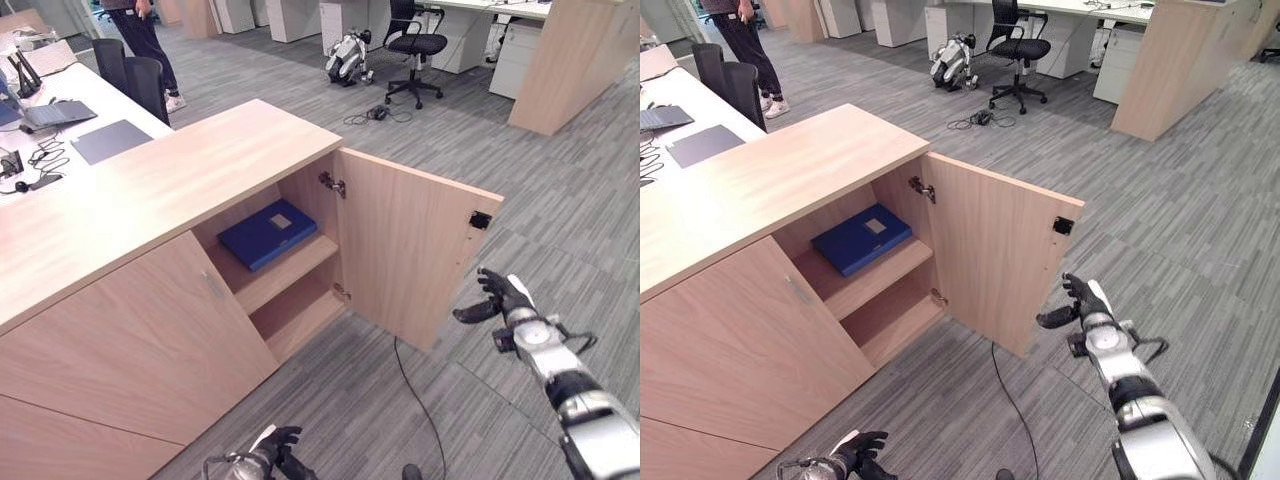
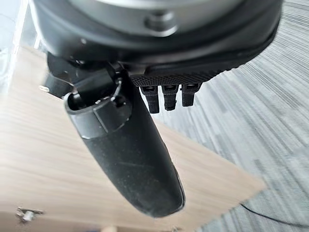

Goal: Put the empty folder in the office cabinet

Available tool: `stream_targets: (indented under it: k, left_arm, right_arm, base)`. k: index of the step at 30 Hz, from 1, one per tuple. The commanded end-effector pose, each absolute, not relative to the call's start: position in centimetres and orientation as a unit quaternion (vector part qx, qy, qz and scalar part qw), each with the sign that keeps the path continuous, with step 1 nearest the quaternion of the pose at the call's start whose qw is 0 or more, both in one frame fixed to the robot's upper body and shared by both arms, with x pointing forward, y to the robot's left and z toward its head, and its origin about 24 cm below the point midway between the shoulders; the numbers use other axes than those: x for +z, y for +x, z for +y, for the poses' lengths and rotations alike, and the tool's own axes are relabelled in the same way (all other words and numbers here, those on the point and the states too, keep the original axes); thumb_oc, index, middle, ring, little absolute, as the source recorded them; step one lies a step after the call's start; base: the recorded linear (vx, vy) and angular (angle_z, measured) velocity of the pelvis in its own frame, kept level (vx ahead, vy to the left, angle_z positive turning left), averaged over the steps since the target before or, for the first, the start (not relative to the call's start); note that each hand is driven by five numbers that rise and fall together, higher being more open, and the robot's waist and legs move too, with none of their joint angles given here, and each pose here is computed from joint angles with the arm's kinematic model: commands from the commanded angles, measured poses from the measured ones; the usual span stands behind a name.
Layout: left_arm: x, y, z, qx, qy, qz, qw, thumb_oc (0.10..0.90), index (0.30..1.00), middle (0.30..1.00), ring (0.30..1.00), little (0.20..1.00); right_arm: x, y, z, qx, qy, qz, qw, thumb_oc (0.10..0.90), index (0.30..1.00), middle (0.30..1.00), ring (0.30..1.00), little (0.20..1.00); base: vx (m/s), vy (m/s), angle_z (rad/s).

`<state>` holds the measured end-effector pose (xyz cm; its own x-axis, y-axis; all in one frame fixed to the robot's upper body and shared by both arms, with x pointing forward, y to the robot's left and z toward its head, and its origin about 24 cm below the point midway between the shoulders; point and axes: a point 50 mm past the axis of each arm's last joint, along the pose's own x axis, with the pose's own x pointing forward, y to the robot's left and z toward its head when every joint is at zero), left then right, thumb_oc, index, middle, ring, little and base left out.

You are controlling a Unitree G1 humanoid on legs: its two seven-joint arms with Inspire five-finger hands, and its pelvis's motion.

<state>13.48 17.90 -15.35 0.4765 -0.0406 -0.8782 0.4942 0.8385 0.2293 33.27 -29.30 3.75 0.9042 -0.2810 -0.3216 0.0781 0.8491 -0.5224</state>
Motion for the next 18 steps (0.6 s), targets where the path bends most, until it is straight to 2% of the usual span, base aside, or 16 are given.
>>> stream_targets:
  k: [1, 6, 15, 18]
  left_arm:
    - [-15.8, 12.8, 16.9, -0.205, 0.252, 0.489, 0.809, 0.800, 0.900, 0.900, 0.900, 0.900]
    - [-15.8, 12.8, 16.5, -0.208, 0.252, 0.488, 0.809, 0.800, 0.900, 0.900, 0.900, 0.900]
    - [-15.7, 13.3, 16.0, -0.213, 0.253, 0.479, 0.813, 0.800, 0.900, 0.900, 0.900, 0.900]
    - [-15.7, 12.9, 16.9, -0.208, 0.257, 0.485, 0.809, 0.800, 0.900, 0.900, 0.900, 0.900]
  right_arm:
    - [12.8, 37.1, -30.4, -0.157, -0.253, 0.062, 0.953, 0.800, 0.900, 0.900, 0.900, 0.900]
    - [16.2, 38.1, -31.2, -0.190, -0.225, 0.033, 0.955, 0.800, 0.900, 0.900, 0.900, 0.900]
    - [17.2, 38.2, -31.8, -0.210, -0.197, 0.028, 0.957, 0.800, 0.900, 0.900, 0.900, 0.900]
    - [17.5, 38.3, -31.7, -0.211, -0.194, 0.024, 0.958, 0.800, 0.900, 0.900, 0.900, 0.900]
  base:
    - [-0.03, 0.017, 0.07]
    - [0.01, 0.011, 0.10]
    - [0.00, -0.008, 0.06]
    - [0.01, -0.008, 0.06]
